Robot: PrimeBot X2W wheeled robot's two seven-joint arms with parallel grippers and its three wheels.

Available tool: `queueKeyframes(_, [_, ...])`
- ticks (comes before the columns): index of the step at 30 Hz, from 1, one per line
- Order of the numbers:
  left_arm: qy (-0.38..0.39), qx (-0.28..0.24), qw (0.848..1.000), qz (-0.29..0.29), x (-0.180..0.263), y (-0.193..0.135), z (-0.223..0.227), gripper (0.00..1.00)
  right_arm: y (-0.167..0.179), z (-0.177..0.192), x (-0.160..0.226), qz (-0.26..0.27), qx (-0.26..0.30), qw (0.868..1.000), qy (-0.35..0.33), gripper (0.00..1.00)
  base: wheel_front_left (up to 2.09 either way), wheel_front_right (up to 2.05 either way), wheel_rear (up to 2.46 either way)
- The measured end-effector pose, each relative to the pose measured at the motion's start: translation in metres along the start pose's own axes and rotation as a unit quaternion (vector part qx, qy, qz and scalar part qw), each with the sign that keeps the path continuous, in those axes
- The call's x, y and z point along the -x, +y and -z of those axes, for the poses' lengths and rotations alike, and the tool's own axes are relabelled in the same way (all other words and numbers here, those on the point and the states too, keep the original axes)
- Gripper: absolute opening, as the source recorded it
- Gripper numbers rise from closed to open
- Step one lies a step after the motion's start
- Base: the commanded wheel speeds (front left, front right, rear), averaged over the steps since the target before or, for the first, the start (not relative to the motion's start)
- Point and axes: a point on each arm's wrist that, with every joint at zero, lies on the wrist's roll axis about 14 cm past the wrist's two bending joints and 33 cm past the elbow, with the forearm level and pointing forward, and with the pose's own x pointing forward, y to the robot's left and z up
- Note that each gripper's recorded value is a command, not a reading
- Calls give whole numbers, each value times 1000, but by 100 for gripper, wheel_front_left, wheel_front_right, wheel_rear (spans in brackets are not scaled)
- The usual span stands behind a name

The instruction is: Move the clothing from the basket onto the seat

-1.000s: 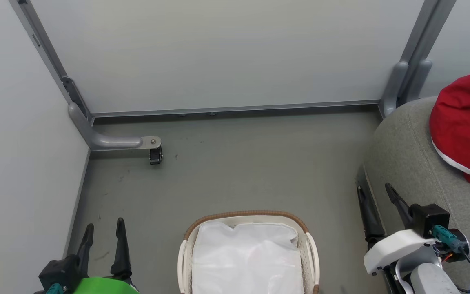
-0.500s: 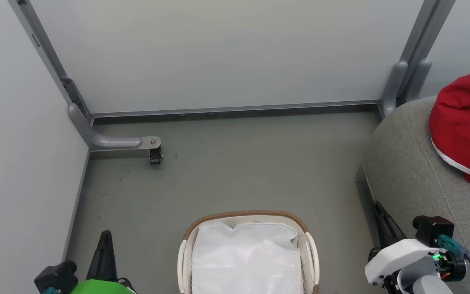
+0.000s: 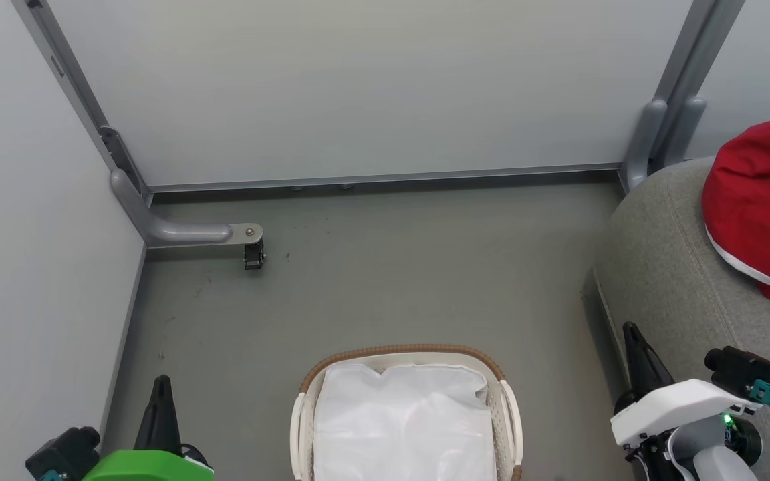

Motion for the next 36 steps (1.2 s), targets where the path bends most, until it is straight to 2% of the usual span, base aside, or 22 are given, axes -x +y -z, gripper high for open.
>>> queueKeyframes(17, [-7, 111, 994, -4, -9, -2, -12, 0, -6, -8, 0, 15, -123, 992, -5, 0, 0, 0, 0])
queueKeyframes(36, [-9, 215, 977, 1, -16, -5, -22, 0, -8, -17, -1, 17, -236, 972, -11, 0, 0, 0, 0])
